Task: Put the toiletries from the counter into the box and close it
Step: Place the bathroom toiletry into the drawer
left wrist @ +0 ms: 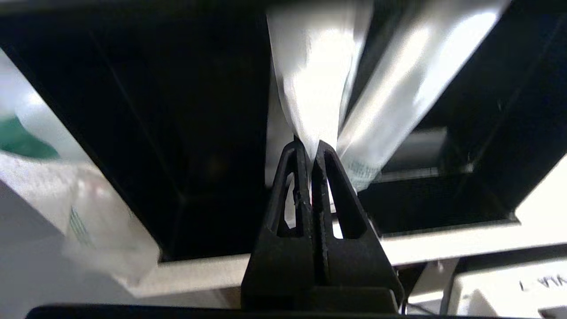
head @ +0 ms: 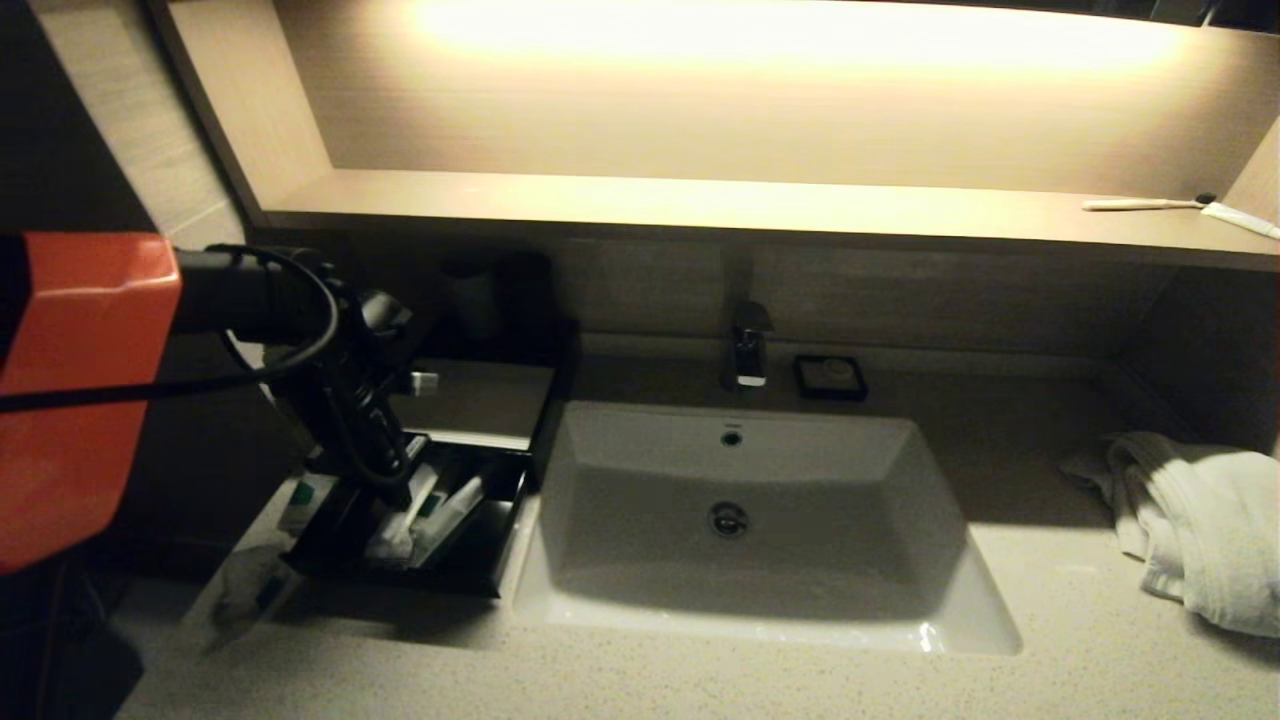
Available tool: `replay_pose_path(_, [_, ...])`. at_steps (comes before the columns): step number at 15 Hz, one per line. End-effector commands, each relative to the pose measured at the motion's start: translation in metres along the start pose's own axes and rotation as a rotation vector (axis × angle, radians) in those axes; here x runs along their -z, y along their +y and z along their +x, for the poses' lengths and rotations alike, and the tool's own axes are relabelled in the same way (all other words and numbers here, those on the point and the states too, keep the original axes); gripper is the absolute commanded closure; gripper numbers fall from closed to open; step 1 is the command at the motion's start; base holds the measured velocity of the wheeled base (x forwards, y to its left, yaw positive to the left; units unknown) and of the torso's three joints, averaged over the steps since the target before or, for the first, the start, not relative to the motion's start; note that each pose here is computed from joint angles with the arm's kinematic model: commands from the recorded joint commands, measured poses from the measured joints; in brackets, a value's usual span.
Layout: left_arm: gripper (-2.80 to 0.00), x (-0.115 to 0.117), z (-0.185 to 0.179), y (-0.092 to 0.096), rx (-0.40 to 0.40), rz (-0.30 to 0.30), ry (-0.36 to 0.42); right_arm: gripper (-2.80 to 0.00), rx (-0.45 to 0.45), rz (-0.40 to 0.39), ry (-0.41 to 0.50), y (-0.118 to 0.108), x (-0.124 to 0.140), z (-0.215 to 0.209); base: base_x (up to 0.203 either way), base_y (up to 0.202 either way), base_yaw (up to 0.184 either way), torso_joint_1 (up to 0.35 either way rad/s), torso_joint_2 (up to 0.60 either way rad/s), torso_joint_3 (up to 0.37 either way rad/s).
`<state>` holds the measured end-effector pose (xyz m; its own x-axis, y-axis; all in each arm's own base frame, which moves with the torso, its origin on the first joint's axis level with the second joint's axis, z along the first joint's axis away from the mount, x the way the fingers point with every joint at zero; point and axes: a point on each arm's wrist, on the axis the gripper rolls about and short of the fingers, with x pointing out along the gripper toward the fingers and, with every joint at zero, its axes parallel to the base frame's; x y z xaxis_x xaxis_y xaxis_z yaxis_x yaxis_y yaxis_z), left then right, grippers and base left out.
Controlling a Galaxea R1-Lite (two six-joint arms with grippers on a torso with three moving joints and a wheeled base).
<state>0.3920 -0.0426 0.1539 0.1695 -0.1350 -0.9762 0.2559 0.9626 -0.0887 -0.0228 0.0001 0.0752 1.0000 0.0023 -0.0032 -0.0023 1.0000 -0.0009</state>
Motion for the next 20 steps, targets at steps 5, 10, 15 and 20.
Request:
replay_pose_path(5, [0.0, -0.002, -0.002, -0.001, -0.013, 0.011, -0.022, 0.0, -0.001, -0.001, 0.0, 0.0, 0.0, 0.0, 0.0, 0.0, 0.0, 0.0, 0.0, 0.0])
replay_pose_path(10, [-2.8, -0.002, -0.004, -0.001, -0.04, 0.01, -0.022, 0.0, -0.001, -0.001, 0.0, 0.0, 0.0, 0.0, 0.0, 0.0, 0.0, 0.0, 0.0, 0.0])
replay_pose_path(15, [-2.8, 0.003, -0.019, -0.003, -0.041, 0.011, -0.048, 0.0, -0.001, -0.001, 0.0, 0.0, 0.0, 0.0, 0.0, 0.0, 0.0, 0.0, 0.0, 0.0])
replay_pose_path(20, [-2.8, 0.03, -0.072, -0.011, -0.049, -0.01, -0.139, 0.0, -0.001, -0.001, 0.0, 0.0, 0.0, 0.0, 0.0, 0.0, 0.0, 0.0, 0.0, 0.0])
